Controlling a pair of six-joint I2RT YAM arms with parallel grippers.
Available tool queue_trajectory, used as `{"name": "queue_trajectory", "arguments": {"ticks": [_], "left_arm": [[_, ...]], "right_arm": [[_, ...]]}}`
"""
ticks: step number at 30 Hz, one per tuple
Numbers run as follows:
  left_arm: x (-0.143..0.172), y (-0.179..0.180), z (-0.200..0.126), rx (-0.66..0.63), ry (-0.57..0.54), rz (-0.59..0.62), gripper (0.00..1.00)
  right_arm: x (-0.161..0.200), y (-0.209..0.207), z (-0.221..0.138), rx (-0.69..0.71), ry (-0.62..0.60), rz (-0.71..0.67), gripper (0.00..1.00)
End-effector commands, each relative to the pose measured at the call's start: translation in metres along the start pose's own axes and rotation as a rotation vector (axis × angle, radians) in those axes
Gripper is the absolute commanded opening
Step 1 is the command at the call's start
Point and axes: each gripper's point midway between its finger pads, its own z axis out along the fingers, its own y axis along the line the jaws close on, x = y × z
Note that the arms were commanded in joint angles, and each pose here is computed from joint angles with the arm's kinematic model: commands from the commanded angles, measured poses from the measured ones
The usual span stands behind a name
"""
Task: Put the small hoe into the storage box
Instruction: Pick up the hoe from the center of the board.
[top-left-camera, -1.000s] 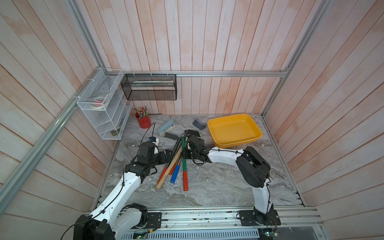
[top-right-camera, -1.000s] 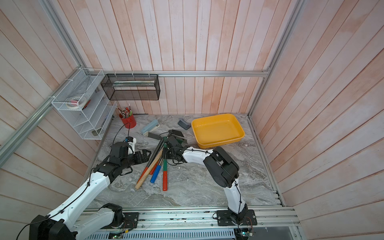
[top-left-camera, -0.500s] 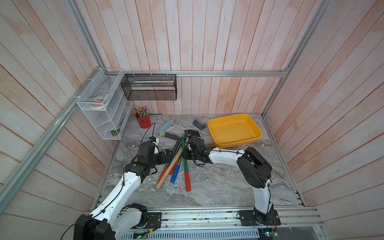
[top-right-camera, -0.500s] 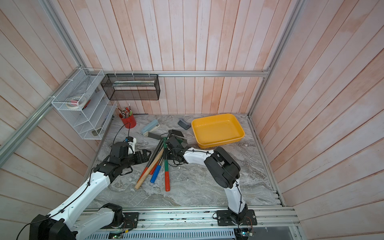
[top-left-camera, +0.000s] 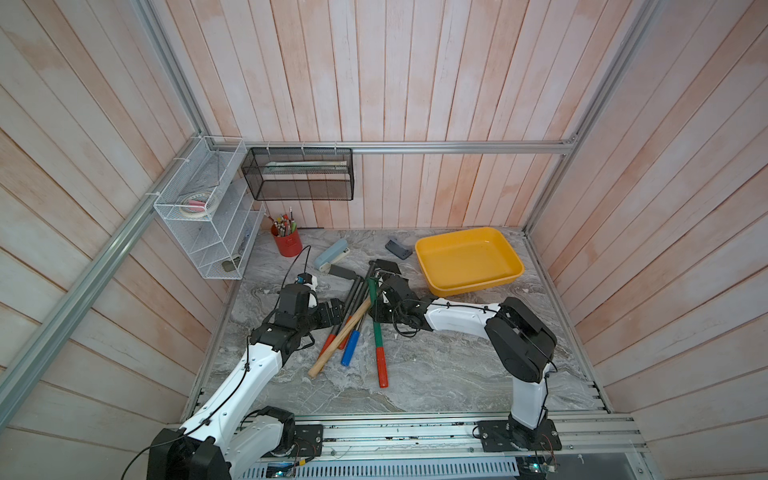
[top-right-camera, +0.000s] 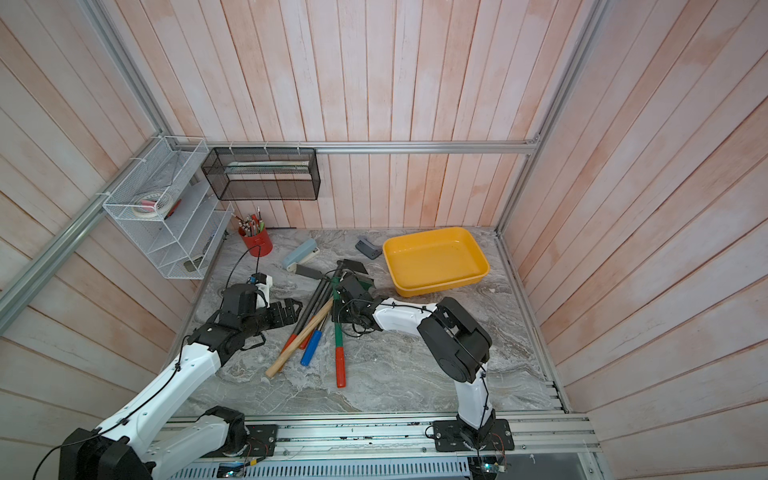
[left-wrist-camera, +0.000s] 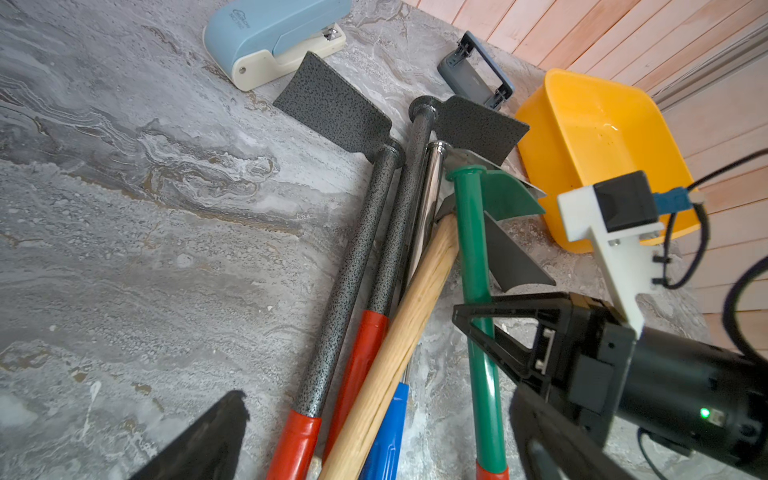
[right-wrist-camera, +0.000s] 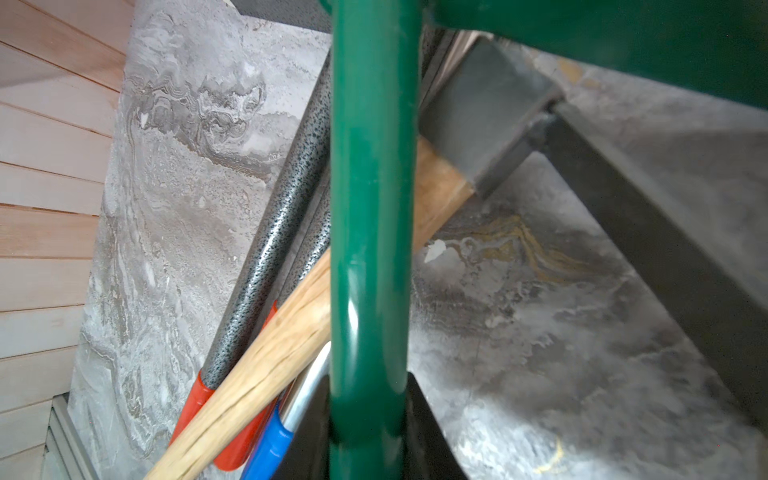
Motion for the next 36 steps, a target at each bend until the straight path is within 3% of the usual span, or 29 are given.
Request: {"name": "queue_trajectory", "arguments": {"ticks": [1,19,29,36], "left_arm": [[-0.006,0.001,0.000,-0.005,-0.024,-0.001,1.00],[-0.005,0.001,0.001,-0.006,-0.021,-0.001,1.00],[-0.003,0.000,0.004,0.002,-0.010,-0.005,1.00],[-0.004,0.000,0.004,0.003,-0.014,-0.004,1.00]], "right_arm": [[-0.033,0.023,-0.025,-0.062,-0.121,-0.019,0.00],[-0.057,0.037,-0.058,-0.100,-0.237,-0.021,0.00],[-0.090,0.039,-0.095,-0.084,-0.397,0.037,0.00],[-0.112,0.017,-0.109,-0.020,-0.478,0.128,0.00]]}}
